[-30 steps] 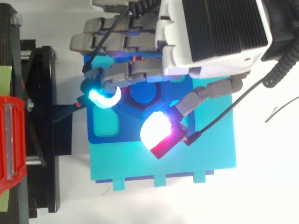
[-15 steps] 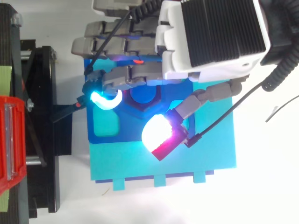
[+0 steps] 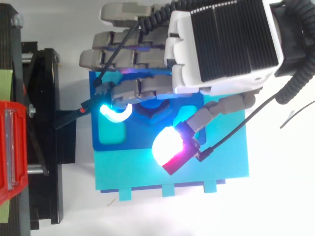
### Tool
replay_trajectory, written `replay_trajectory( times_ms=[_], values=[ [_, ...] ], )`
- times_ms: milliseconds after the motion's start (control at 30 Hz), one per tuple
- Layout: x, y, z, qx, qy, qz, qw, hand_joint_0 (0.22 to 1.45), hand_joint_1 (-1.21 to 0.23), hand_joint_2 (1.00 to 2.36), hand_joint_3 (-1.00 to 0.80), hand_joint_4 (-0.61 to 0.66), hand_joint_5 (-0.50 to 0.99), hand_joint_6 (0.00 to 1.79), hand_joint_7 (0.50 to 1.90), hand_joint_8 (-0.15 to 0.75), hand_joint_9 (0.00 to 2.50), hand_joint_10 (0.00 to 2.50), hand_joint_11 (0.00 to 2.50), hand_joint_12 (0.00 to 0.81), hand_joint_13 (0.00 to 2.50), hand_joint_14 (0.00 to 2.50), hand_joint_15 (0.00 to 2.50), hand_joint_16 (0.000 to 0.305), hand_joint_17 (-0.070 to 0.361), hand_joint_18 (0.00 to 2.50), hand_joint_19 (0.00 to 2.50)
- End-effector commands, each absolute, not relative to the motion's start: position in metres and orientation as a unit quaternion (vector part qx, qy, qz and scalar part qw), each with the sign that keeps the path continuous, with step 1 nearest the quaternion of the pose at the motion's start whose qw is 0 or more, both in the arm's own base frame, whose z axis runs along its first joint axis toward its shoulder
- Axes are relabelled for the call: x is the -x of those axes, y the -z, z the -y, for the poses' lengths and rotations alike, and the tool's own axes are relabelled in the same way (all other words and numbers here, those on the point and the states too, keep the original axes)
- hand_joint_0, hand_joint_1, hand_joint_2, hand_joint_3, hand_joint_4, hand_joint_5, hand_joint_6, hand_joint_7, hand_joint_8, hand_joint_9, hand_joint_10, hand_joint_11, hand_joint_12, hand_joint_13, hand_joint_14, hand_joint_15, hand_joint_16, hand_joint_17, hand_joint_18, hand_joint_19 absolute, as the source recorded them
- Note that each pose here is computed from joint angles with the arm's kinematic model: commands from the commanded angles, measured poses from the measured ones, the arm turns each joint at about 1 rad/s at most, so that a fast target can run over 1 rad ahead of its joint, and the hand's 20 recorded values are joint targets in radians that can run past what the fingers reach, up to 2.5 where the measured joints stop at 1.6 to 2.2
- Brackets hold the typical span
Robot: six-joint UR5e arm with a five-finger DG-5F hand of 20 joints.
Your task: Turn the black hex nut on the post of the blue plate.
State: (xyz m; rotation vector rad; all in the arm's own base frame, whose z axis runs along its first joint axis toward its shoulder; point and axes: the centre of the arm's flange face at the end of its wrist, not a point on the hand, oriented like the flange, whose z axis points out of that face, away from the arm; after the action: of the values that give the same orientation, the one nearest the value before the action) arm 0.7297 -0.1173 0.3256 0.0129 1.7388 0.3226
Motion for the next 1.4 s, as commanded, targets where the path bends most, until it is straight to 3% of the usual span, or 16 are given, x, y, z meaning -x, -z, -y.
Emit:
replay_trajectory(
  times_ms=[0, 700, 1367],
  values=[
    [-0.73, -0.324, 0.11, -0.004, -0.142, -0.764, 0.629, 0.46, -0.36, 1.0, -0.5, 0.13, -0.22, 0.5, 0.88, 0.219, 0.12, 0.0, 0.0, 0.357, 0.05, 0.0, 0.01, 0.059, 0.134, 0.0, 0.08],
    [-0.727, -0.315, 0.1, -0.001, -0.137, -0.774, 0.618, 0.46, -0.36, 1.0, -0.5, 0.13, -0.22, 0.5, 0.87, 0.219, 0.12, 0.0, 0.0, 0.357, 0.05, 0.0, 0.0, 0.06, 0.134, 0.0, 0.08],
    [-0.725, -0.315, 0.113, -0.004, -0.138, -0.774, 0.618, 0.46, -0.36, 1.0, -0.5, 0.13, -0.22, 0.5, 0.87, 0.22, 0.13, 0.0, 0.0, 0.357, 0.05, 0.0, 0.01, 0.059, 0.134, 0.0, 0.08]
  ],
)
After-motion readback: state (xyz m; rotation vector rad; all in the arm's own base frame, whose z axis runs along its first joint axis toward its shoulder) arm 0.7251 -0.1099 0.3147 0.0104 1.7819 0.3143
